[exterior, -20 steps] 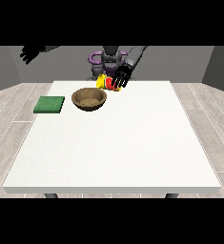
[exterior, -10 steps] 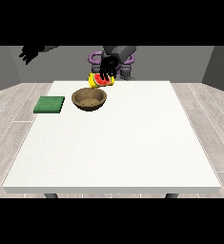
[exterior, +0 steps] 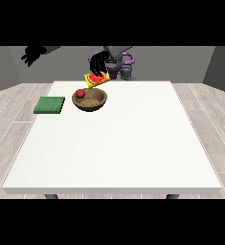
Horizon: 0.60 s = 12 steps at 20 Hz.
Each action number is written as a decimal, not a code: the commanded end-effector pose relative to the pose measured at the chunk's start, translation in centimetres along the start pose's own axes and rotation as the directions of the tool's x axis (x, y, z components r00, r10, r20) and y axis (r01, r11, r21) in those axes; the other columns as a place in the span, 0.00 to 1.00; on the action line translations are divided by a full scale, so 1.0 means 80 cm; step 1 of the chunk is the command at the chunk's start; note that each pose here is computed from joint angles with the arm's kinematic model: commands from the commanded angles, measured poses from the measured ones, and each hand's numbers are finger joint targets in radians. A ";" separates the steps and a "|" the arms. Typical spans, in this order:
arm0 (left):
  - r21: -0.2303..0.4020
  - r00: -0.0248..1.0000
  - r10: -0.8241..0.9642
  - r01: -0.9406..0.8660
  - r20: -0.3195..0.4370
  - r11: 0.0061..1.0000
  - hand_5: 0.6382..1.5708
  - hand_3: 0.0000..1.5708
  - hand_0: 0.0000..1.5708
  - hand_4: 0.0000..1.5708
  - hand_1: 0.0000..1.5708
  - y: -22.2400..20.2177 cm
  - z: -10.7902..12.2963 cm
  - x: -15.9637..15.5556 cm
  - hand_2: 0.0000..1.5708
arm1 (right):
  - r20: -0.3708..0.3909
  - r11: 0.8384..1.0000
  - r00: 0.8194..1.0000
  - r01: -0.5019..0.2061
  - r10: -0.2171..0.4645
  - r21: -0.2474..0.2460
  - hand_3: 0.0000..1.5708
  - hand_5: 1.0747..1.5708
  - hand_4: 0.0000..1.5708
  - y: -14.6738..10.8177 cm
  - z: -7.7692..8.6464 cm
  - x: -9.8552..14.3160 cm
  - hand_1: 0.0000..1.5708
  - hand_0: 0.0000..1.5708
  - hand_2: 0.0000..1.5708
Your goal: Pick the cup and pour the ball into the bowl, then pick the bowl and place it on the pad
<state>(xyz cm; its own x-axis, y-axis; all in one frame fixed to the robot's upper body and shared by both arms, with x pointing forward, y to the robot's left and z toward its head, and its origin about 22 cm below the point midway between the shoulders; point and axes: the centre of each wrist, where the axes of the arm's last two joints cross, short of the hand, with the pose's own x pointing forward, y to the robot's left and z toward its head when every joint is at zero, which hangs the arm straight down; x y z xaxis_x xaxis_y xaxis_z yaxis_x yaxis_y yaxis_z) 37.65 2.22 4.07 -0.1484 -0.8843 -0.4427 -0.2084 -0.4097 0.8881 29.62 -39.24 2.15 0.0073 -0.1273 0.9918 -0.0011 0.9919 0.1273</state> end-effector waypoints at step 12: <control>0.127 0.749 0.652 -0.640 -0.112 0.757 0.98 0.69 0.60 0.83 0.60 0.005 -0.005 -0.111 0.87 | -0.047 0.989 0.999 -0.010 0.003 -0.147 0.07 0.96 0.47 -0.008 0.019 -0.011 0.00 0.00 0.00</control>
<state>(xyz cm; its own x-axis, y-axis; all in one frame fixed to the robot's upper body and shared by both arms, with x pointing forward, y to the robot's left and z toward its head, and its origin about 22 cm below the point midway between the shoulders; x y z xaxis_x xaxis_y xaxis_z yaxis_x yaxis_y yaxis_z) 38.47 6.48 6.65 -0.1575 -0.9870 -0.0330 -0.1670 -0.0064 0.9859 28.08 -39.56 0.99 0.0474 -0.1311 0.9902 0.0981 0.9872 0.1260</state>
